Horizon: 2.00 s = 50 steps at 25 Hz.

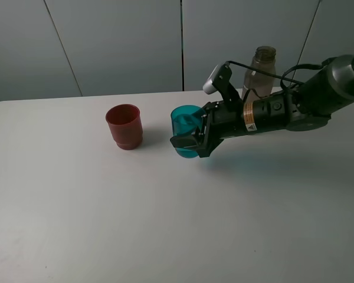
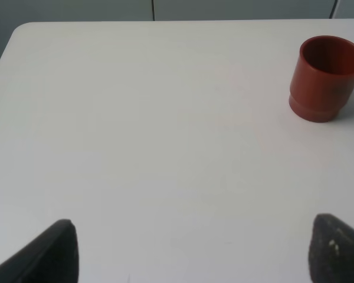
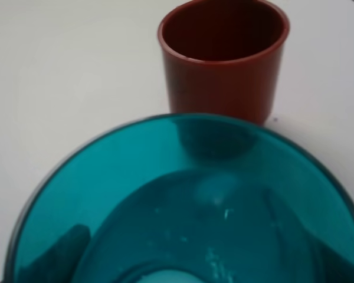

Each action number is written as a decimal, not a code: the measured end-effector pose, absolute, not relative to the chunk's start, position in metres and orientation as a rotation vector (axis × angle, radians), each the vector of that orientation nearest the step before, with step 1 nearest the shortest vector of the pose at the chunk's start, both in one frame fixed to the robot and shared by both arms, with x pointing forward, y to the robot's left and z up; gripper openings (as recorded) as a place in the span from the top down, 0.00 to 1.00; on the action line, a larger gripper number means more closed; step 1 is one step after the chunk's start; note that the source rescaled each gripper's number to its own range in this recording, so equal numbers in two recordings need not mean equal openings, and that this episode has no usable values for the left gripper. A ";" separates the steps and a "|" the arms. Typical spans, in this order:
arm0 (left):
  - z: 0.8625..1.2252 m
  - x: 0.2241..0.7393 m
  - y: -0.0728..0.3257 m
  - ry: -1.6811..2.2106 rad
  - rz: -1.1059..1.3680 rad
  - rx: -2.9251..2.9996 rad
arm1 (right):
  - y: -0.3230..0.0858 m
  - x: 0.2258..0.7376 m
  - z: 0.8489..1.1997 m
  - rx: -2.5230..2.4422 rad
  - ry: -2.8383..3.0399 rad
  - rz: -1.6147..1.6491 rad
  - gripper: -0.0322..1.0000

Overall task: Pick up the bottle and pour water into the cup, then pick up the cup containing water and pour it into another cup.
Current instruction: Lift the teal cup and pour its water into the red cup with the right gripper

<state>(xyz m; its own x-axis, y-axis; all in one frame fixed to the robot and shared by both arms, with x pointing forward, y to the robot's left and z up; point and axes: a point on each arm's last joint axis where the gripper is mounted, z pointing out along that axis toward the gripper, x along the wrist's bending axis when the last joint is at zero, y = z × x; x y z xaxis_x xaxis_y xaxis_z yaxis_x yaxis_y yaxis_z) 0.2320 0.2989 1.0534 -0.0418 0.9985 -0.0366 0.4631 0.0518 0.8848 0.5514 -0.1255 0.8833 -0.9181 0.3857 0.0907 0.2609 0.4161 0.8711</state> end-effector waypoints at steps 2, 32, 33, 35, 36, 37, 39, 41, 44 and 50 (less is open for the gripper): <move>1.053 0.232 0.299 1.602 0.930 1.503 | -0.125 0.552 0.890 0.617 2.522 1.476 0.86; 1.053 0.232 0.299 1.602 0.930 1.503 | -0.047 0.584 0.953 0.636 2.350 1.114 0.86; 1.053 0.232 0.299 1.602 0.930 1.503 | -0.046 0.585 0.956 0.641 2.335 1.100 0.86; 1.053 0.232 0.299 1.602 0.930 1.503 | -0.042 0.588 0.962 0.645 2.310 1.078 0.86; 1.053 0.232 0.299 1.602 0.930 1.503 | -0.041 0.591 0.965 0.657 2.294 1.069 0.86; 1.053 0.232 0.299 1.602 0.930 1.503 | -0.039 0.593 0.966 0.660 2.286 1.064 0.86; 1.053 0.232 0.299 1.602 0.930 1.503 | -0.036 0.595 0.967 0.678 2.274 1.057 0.86; 1.053 0.232 0.299 1.602 0.930 1.503 | -0.034 0.598 0.966 0.685 2.268 1.047 0.86; 1.053 0.232 0.299 1.602 0.930 1.503 | -0.029 0.602 0.964 0.696 2.257 1.008 0.86; 1.053 0.232 0.299 1.602 0.930 1.503 | -0.024 0.608 0.963 0.717 2.229 0.948 0.86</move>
